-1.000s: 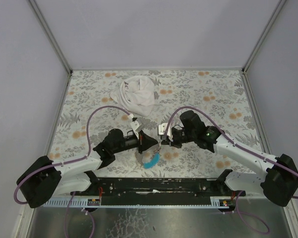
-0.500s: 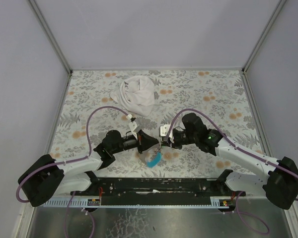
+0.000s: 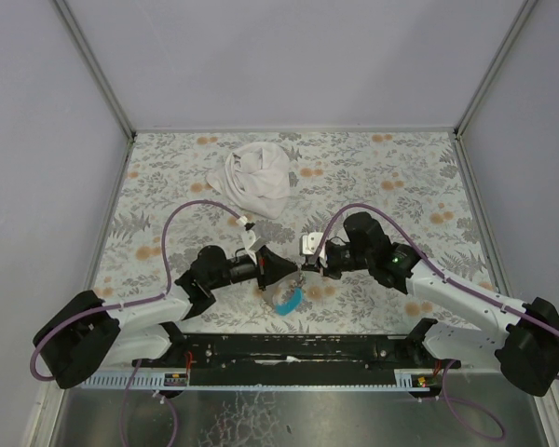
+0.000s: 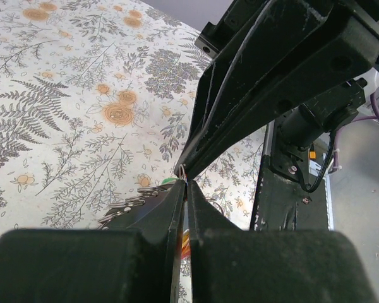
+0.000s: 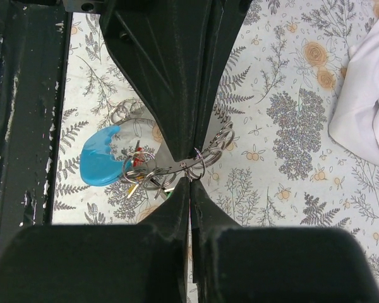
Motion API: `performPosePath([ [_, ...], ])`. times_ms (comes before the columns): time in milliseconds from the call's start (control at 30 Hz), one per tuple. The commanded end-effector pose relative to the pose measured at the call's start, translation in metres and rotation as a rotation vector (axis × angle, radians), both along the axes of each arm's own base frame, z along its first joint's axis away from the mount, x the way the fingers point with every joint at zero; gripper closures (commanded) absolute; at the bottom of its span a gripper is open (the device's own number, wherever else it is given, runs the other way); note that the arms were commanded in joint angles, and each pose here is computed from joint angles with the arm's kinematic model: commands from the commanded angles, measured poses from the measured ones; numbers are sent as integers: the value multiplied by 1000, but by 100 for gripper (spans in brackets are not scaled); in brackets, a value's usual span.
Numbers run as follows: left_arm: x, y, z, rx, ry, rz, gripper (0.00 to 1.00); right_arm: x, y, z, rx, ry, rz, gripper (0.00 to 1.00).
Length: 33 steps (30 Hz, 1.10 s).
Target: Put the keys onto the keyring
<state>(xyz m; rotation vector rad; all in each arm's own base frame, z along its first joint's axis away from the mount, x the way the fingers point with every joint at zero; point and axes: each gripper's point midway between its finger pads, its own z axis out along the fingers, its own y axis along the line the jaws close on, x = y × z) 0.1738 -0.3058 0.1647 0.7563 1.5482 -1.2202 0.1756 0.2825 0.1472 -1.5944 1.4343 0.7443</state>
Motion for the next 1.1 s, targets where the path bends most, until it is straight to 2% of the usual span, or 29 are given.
performPosePath([
  [0,3,1,30,-91,-97,14,100,-3,8,15,46,-20,25,100],
  [133,3,3,34,-117,-95,31,100,-8,9,14,39,5,52,99],
  [233,3,3,37,-132,-94,33,100,-9,10,12,34,19,64,87],
  [367,4,5,39,-148,-92,43,100,-9,11,12,38,17,66,83],
  [633,5,9,44,-184,-90,70,100,-7,11,11,43,4,51,83],
  [667,5,9,45,-191,-90,72,100,-6,11,11,44,4,47,85],
  [800,4,9,44,-199,-85,68,100,-5,11,16,59,-7,42,100],
  [933,4,9,39,-190,-69,70,100,0,10,26,75,-46,21,100],
  [1067,4,11,34,-167,-56,78,90,3,8,36,84,-84,6,100],
])
